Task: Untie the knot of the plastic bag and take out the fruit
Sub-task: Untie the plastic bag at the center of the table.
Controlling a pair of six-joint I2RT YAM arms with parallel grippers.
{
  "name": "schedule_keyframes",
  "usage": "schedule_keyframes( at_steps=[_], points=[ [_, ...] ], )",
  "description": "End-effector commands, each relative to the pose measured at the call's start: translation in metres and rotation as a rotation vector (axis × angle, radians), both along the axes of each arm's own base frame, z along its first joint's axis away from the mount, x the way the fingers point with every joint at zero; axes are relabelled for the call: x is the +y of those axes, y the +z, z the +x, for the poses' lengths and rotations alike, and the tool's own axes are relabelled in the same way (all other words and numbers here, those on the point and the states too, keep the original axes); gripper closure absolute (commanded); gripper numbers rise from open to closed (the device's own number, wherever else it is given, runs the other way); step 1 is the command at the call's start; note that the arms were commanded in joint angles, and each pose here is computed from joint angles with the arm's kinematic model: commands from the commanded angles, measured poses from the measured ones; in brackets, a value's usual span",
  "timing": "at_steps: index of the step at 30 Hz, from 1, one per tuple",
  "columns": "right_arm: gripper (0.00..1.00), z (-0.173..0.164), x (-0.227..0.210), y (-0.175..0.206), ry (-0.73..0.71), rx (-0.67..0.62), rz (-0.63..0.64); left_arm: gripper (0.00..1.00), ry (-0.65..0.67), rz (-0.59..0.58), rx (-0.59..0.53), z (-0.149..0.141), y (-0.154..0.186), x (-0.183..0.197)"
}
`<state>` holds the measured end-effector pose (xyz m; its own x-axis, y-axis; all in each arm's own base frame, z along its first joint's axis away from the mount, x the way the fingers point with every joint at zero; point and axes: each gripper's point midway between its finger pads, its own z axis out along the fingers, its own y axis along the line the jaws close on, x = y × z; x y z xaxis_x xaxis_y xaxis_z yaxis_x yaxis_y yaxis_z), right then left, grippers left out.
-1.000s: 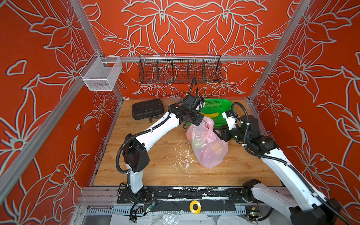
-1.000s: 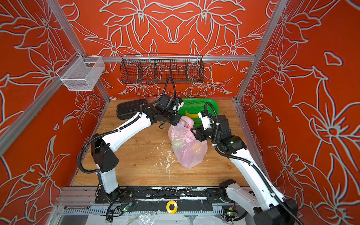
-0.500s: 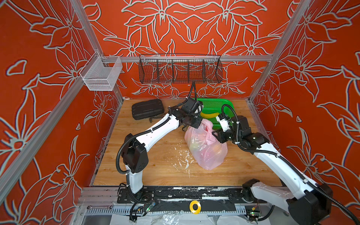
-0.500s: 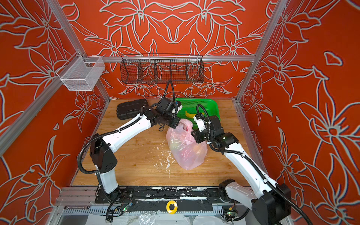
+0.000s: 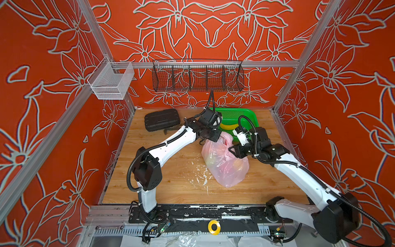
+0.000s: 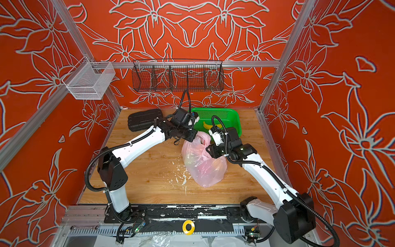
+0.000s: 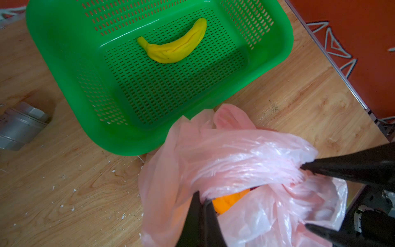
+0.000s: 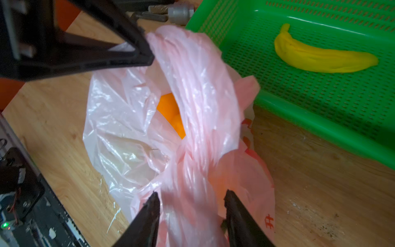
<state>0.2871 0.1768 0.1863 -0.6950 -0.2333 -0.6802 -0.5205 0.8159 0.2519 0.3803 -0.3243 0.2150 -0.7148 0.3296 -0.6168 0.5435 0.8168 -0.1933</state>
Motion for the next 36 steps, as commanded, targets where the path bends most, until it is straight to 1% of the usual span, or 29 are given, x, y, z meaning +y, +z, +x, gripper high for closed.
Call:
schedule_keyframes(
  at_steps=[1,3,4,7,10,13,15,17,20,21,22,24,25,26,27,28,29,32,36],
  points=[
    [0.54,-0.006,0.01,-0.005,0.057,0.045,0.008,1.0,0.01,-0.038,-0.039,0.004,0.021,0.0],
    [0.72,0.0,0.002,-0.01,0.005,0.047,-0.035,1.0,0.021,-0.028,-0.041,0.005,0.02,0.003],
    [0.78,0.003,-0.003,-0.009,-0.019,0.041,-0.052,1.0,0.036,-0.017,-0.04,0.006,0.019,0.006],
    [0.85,0.008,-0.014,-0.001,-0.081,-0.006,-0.074,1.0,0.132,-0.011,-0.002,0.01,0.014,0.025],
    [0.92,0.012,-0.029,0.007,-0.178,-0.05,-0.086,1.0,0.233,-0.038,0.044,0.01,0.009,0.048],
    [0.93,0.014,-0.044,0.01,-0.263,-0.073,-0.114,1.0,0.324,-0.067,0.048,0.005,0.005,0.075],
    [0.94,0.016,-0.054,0.009,-0.312,-0.083,-0.137,1.0,0.36,-0.087,0.036,-0.003,0.006,0.09],
    [0.97,0.016,-0.055,0.008,-0.322,-0.085,-0.138,1.0,0.348,-0.119,0.019,-0.011,0.009,0.094],
    [0.99,0.014,-0.039,0.012,-0.256,-0.084,-0.07,1.0,0.25,-0.174,0.012,-0.025,0.017,0.084],
    [0.99,0.013,-0.033,0.017,-0.231,-0.09,-0.041,0.95,0.231,-0.179,0.0,-0.027,0.021,0.084],
    [0.99,0.012,-0.028,0.023,-0.21,-0.102,-0.015,0.83,0.207,-0.182,-0.022,-0.028,0.026,0.083],
    [0.99,0.008,-0.017,0.032,-0.148,-0.122,0.039,0.64,0.152,-0.193,-0.077,-0.029,0.041,0.079],
    [0.99,0.005,-0.011,0.036,-0.113,-0.13,0.065,0.52,0.1,-0.21,-0.108,-0.03,0.051,0.073],
    [0.99,0.003,-0.006,0.039,-0.085,-0.136,0.081,0.43,0.04,-0.227,-0.132,-0.033,0.061,0.067],
    [0.99,0.0,-0.003,0.042,-0.063,-0.137,0.096,0.36,-0.055,-0.251,-0.155,-0.039,0.071,0.056],
    [0.99,-0.002,-0.001,0.044,-0.048,-0.135,0.104,0.34,-0.15,-0.26,-0.178,-0.046,0.079,0.046],
    [0.99,-0.003,0.0,0.044,-0.041,-0.131,0.108,0.33,-0.21,-0.256,-0.196,-0.05,0.083,0.041],
    [0.99,-0.006,0.004,0.046,-0.017,-0.127,0.115,0.3,-0.349,-0.192,-0.245,-0.051,0.08,0.03],
    [0.98,-0.007,0.004,0.049,-0.008,-0.129,0.114,0.27,-0.52,-0.132,-0.229,-0.057,0.071,0.018]
  ],
)
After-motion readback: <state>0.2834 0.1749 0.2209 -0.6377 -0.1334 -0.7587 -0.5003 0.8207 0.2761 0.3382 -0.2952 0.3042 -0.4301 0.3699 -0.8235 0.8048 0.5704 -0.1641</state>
